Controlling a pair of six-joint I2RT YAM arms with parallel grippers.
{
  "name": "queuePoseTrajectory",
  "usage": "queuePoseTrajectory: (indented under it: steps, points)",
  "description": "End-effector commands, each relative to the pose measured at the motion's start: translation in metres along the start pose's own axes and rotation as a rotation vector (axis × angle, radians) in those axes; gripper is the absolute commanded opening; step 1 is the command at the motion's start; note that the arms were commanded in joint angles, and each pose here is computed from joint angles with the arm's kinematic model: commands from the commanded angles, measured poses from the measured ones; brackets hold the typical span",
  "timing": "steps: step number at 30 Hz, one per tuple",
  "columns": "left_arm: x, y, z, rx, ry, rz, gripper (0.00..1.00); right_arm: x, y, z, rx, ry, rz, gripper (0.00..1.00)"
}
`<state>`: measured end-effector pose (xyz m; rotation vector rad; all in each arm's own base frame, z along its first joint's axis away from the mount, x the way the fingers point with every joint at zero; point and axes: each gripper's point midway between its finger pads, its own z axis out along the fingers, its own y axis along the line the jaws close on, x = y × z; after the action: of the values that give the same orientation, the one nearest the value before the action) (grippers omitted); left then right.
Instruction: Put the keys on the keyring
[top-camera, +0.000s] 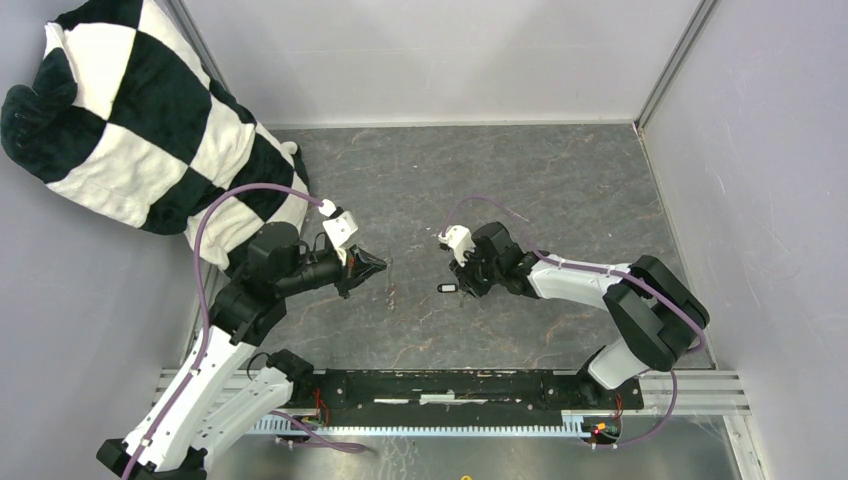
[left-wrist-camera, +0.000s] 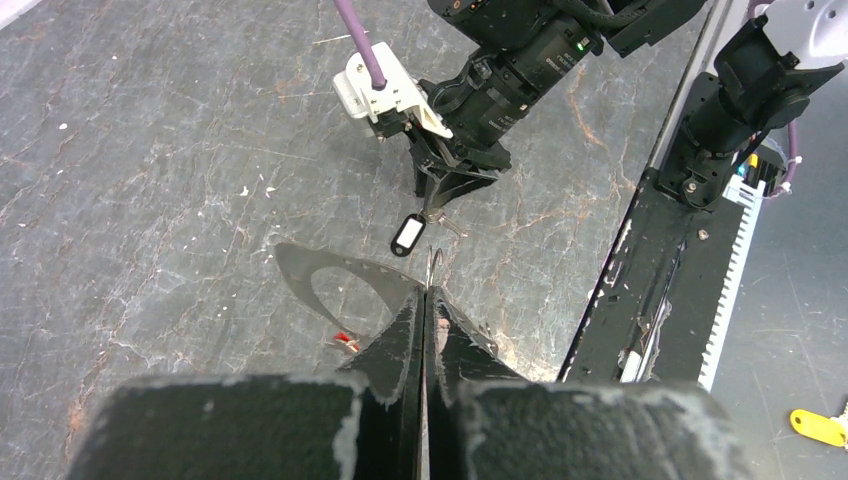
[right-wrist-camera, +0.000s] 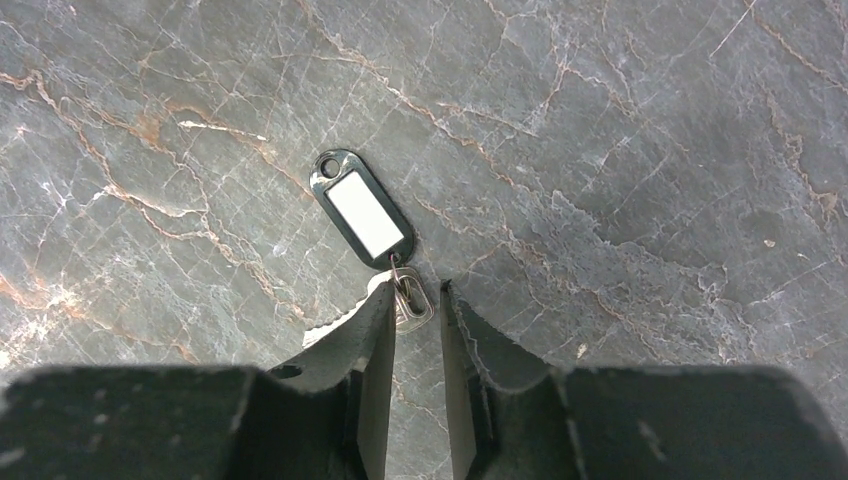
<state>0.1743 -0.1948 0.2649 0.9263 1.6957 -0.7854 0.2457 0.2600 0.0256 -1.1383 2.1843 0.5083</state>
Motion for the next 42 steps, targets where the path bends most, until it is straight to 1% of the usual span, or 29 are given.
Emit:
queuePoseTrajectory:
  steps: [1, 11, 16, 23, 26, 31, 34, 42]
  points:
    - [-0.028, 0.003, -0.007, -0.019, -0.061, 0.081, 0.02, -0.007, -0.001, -0.001, 0.000, -0.044, -0.017, 0.27]
    - [-0.027, 0.004, -0.009, -0.027, -0.053, 0.082, 0.02, 0.001, 0.005, -0.001, -0.019, -0.081, -0.012, 0.22]
    - [-0.025, 0.003, -0.010, -0.023, -0.041, 0.076, 0.02, 0.000, 0.006, -0.002, -0.018, -0.121, -0.023, 0.20]
    - [-0.022, 0.003, -0.010, -0.024, -0.028, 0.078, 0.02, 0.004, 0.006, 0.000, -0.013, -0.133, -0.038, 0.18]
    - [-0.020, 0.004, -0.009, -0.024, -0.019, 0.078, 0.02, 0.004, 0.007, -0.002, -0.015, -0.150, -0.045, 0.15]
    - [-0.013, 0.005, -0.007, -0.021, 0.001, 0.079, 0.02, -0.006, 0.010, -0.007, -0.025, -0.218, -0.065, 0.08]
    - [-0.007, 0.004, -0.009, -0.019, 0.018, 0.081, 0.02, -0.012, 0.014, -0.009, -0.044, -0.252, -0.072, 0.01]
    - [-0.006, 0.003, -0.011, -0.023, 0.021, 0.079, 0.02, -0.030, 0.020, -0.020, -0.062, -0.347, -0.083, 0.00]
